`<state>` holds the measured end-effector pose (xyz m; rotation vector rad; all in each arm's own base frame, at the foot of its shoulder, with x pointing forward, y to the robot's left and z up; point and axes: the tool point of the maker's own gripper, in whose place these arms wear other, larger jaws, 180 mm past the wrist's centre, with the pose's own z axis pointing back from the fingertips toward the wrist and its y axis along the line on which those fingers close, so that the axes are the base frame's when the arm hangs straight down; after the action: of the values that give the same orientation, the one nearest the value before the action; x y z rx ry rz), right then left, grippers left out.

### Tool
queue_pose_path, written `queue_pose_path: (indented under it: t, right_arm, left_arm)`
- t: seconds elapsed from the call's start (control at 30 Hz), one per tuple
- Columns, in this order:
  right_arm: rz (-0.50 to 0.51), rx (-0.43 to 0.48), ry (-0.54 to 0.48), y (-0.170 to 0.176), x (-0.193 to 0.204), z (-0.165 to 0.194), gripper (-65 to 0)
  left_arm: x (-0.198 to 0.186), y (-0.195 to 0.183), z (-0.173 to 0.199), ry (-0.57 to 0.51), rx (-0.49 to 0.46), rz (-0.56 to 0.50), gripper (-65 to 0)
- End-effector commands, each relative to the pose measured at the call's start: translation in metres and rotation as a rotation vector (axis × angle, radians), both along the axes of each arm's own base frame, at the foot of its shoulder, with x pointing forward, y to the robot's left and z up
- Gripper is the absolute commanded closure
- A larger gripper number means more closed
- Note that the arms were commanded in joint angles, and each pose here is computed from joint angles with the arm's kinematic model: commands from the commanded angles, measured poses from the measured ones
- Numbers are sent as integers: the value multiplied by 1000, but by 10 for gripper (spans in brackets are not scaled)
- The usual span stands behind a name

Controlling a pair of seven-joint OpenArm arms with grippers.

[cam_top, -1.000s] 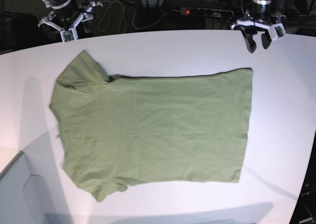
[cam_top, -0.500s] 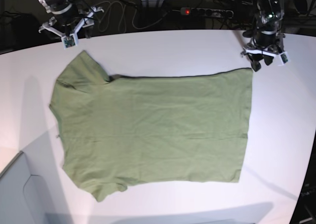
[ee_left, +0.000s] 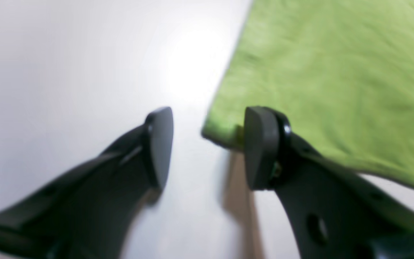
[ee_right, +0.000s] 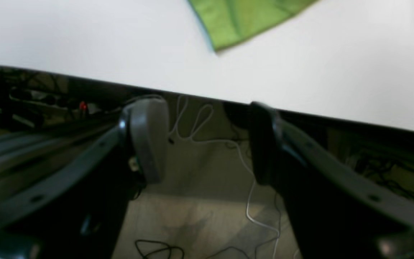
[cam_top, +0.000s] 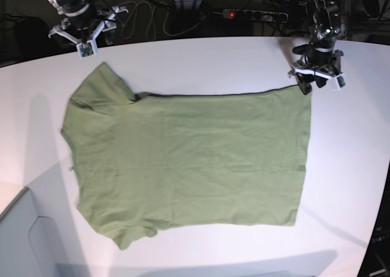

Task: Fold the T-shirt properly
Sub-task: 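Move both grippers down toward the shoulder corners of the green T-shirt, then grasp the shirt's shoulder corners with both grippers and lift slightly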

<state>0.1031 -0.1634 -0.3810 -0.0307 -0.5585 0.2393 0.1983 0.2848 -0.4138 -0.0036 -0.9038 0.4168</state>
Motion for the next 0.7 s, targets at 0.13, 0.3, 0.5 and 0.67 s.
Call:
queue_pose_path:
  t: [0.13,0.3,0.5,0.67]
  right_arm:
    - [15,-3,-26,0,5,6,-335]
    - [16,-5,-31,-1,7,6,-335]
    - [16,-5,-31,-1,7,6,-335]
    - [16,-5,-31,-1,7,6,-335]
  left_arm:
    - [4,2,7,-27,13,-1,-306]
    - [4,-1,6,-26,4,-4,-289]
    - [4,-2,5,-24,-2,-3,-106]
    - [3,-1,3,-17,-5,-1,0]
